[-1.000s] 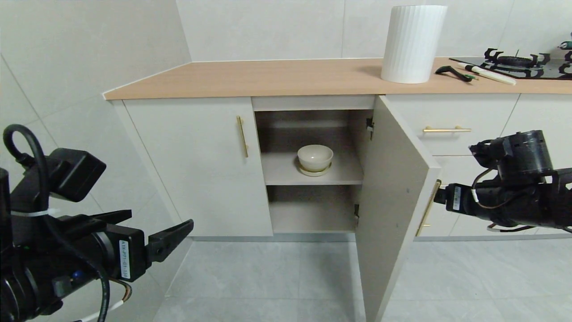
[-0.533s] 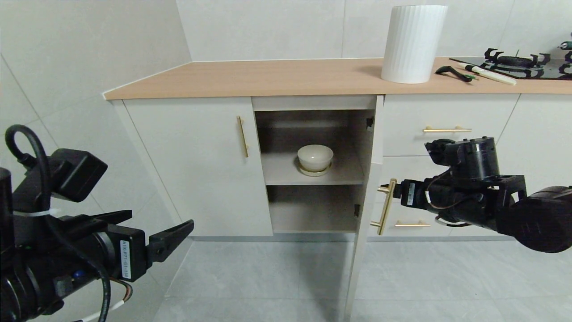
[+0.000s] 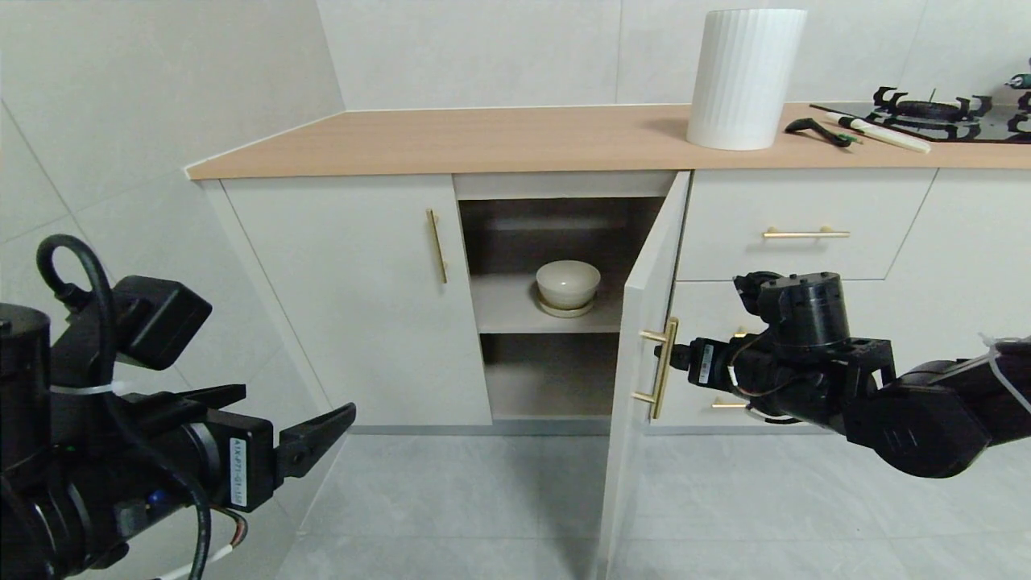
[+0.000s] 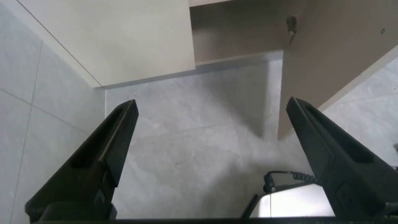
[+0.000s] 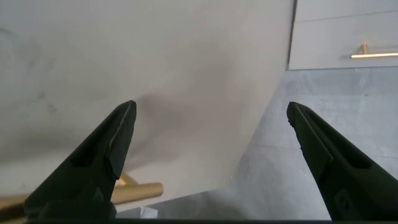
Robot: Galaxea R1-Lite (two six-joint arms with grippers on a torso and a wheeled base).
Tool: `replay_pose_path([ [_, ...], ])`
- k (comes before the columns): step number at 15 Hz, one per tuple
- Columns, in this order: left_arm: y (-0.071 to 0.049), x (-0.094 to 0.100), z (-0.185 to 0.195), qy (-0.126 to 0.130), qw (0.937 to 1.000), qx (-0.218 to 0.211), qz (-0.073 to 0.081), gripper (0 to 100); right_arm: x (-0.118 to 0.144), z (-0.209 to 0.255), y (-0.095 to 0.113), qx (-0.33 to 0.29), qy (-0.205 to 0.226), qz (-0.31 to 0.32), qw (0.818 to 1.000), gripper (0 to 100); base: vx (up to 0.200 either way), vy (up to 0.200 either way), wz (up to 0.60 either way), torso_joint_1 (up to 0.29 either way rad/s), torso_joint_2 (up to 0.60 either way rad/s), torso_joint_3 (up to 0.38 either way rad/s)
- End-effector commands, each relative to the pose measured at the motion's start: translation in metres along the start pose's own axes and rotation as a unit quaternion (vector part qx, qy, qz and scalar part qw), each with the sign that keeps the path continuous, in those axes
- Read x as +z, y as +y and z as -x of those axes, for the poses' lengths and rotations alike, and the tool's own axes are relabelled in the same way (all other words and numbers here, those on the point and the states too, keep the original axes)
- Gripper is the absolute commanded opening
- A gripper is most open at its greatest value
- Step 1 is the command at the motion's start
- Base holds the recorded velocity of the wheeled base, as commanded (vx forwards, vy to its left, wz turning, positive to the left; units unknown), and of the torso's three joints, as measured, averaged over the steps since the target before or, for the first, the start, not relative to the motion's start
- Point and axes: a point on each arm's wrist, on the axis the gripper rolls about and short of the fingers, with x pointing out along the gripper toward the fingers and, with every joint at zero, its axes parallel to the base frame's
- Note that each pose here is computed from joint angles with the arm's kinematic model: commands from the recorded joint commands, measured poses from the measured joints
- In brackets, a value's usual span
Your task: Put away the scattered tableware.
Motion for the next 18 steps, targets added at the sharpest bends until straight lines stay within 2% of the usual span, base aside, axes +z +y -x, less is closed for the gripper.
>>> replay_pose_path([
  [1,-0.001,0.000,0.000,0.000,1.0000,-0.002,-0.001,100,-0.001,-0.001,0.000,0.000,0.002,0.001,1.000,100,0.000,0.000,0.00,0.000,0.00,0.000],
  [4,-0.001,-0.002,0.000,0.003,1.0000,-0.002,-0.003,100,-0.002,-0.005,0.000,0.000,-0.005,0.000,1.000,100,0.000,0.000,0.00,0.000,0.00,0.000],
  [9,-0.001,-0.003,0.000,0.005,1.0000,-0.002,-0.004,100,-0.009,-0.013,0.006,0.007,-0.012,-0.005,1.000,100,0.200,0.000,0.00,0.002,0.01,0.005],
  [16,-0.002,-0.003,-0.003,0.010,0.9999,-0.002,-0.005,100,-0.021,-0.039,0.023,0.010,-0.069,-0.028,0.997,100,0.200,0.000,0.00,0.000,0.00,0.004],
  [18,-0.002,-0.004,-0.004,0.012,0.9999,-0.001,-0.005,100,-0.021,-0.050,0.025,-0.001,-0.084,-0.044,0.996,100,0.000,0.000,0.00,0.000,0.00,0.000],
])
